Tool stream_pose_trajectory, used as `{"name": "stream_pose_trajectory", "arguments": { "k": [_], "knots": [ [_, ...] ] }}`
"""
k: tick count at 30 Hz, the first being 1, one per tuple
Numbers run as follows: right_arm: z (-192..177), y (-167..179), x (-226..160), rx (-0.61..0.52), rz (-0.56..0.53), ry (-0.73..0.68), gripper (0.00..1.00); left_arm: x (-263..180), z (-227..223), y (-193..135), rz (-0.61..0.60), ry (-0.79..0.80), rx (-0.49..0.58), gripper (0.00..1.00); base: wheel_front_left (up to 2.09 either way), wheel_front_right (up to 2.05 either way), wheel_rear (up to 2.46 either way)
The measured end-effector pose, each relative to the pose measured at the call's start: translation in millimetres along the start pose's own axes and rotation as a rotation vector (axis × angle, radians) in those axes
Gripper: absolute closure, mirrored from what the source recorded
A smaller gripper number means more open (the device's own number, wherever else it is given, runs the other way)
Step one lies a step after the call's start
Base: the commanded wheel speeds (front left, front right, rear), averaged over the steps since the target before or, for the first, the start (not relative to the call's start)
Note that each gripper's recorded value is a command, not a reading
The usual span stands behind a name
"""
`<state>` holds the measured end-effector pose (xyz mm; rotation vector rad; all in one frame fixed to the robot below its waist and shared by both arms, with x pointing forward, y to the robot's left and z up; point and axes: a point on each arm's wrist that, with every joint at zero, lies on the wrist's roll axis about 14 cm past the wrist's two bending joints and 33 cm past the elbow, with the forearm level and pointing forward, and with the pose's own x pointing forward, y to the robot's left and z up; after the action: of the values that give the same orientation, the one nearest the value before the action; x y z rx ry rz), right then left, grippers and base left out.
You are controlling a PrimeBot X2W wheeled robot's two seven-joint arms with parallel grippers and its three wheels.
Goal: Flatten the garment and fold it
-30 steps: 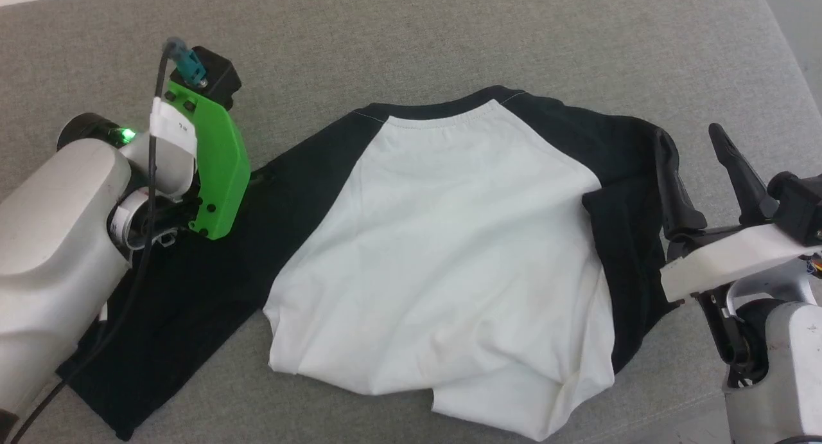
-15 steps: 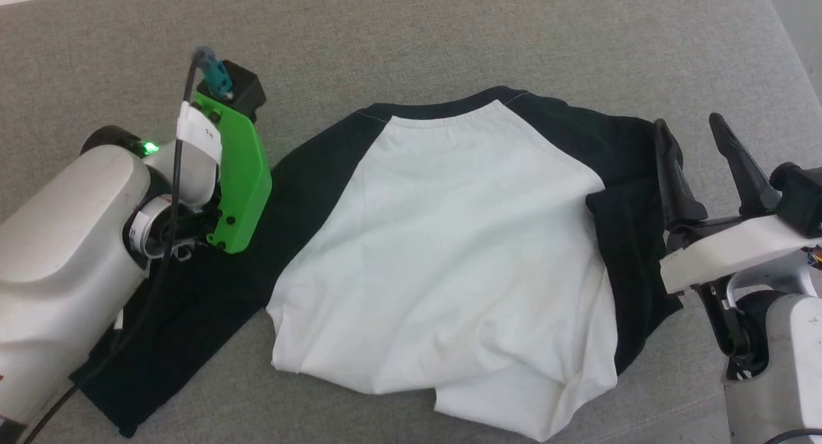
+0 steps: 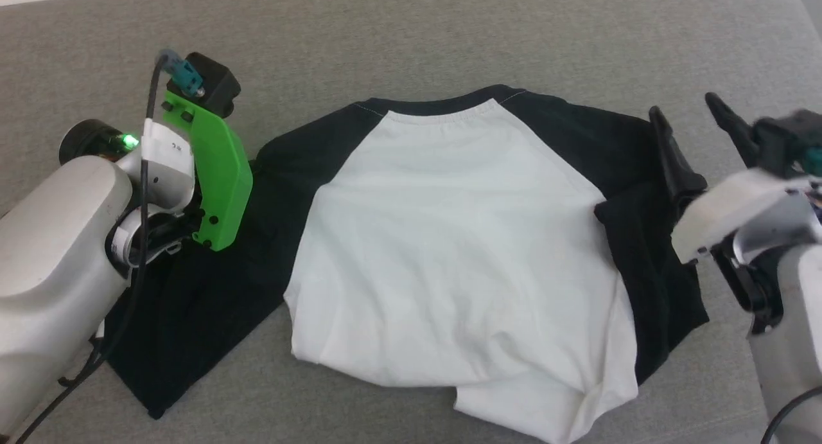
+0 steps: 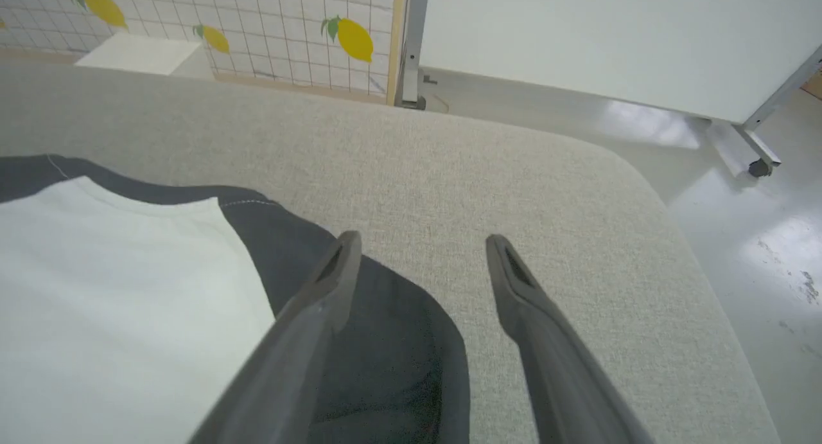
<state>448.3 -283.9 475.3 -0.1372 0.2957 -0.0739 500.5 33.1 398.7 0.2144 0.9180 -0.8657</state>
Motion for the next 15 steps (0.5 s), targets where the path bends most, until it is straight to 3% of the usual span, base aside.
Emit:
{"name": "stream_pose_trajectory", "arguments": {
  "k": [7, 15],
  "knots": [
    [-44.9, 7.6, 34.4, -0.126, 0.083, 0.328, 0.0, -2.2, -11.1, 9.3, 0.019, 0.008, -0.022, 1.0, 0.0, 0.0, 0.0],
    [-73.9, 35.6, 54.1, -0.224, 0.218, 0.56, 0.0, 3.8, -13.1, 13.6, 0.009, 0.003, -0.041, 1.0, 0.0, 0.0, 0.0]
  ]
}}
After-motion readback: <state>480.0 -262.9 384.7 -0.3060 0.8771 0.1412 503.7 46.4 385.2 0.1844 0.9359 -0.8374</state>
